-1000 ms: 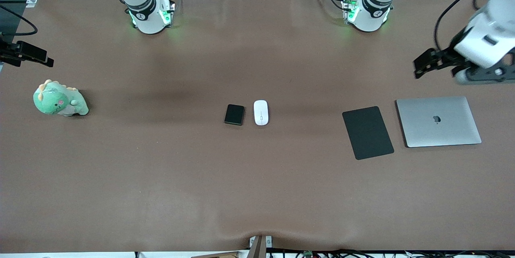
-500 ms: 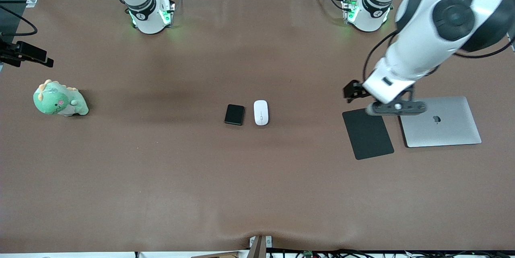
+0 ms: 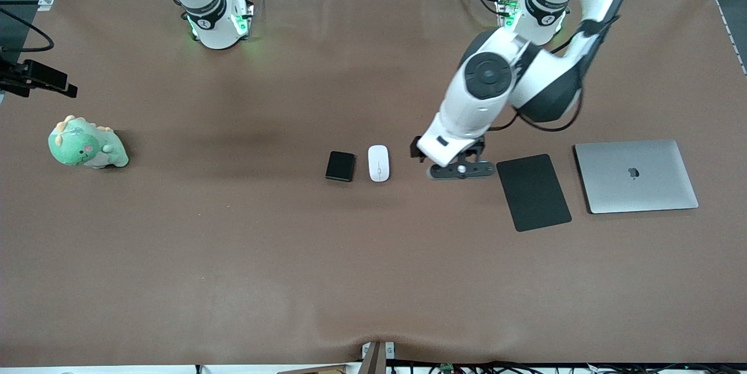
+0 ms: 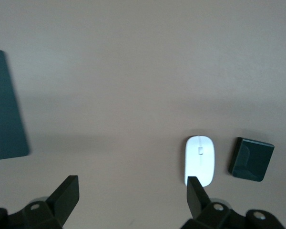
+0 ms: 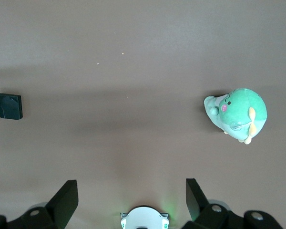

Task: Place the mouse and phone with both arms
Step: 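Reach the left gripper down toward the white mouse, then grasp the white mouse with the left gripper and lift it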

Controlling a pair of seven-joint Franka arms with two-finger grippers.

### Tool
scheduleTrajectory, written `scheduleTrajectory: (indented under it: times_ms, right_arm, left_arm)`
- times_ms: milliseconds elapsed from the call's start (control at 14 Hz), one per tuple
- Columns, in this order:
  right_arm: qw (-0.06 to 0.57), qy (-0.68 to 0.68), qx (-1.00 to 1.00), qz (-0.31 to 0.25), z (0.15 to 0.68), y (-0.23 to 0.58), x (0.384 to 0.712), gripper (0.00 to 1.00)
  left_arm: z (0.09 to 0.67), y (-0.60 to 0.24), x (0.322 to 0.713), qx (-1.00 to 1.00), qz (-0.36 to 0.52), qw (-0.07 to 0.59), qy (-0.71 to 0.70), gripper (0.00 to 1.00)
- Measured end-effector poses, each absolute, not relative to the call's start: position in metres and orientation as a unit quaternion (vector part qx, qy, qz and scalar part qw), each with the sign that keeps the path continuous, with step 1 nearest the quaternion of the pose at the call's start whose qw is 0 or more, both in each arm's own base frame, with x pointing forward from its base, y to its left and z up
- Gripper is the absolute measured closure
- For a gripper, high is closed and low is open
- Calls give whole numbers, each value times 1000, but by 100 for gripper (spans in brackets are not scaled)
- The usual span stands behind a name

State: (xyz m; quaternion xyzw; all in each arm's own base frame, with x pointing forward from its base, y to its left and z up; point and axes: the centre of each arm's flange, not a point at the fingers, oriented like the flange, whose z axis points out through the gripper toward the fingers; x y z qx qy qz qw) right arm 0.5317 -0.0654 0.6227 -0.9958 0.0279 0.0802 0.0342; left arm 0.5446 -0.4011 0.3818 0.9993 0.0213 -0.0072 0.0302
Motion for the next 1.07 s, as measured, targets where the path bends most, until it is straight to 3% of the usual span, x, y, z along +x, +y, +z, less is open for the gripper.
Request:
scheduleTrajectory:
  times_ms: [571, 1071]
  right_arm:
    - [34, 27, -995, 92, 611, -64, 538, 0]
    - [35, 27, -992, 116, 592, -64, 545, 0]
  left_arm:
    - [264, -485, 503, 997, -14, 58, 41, 0]
    - [191, -510, 478, 997, -14, 55, 53, 1]
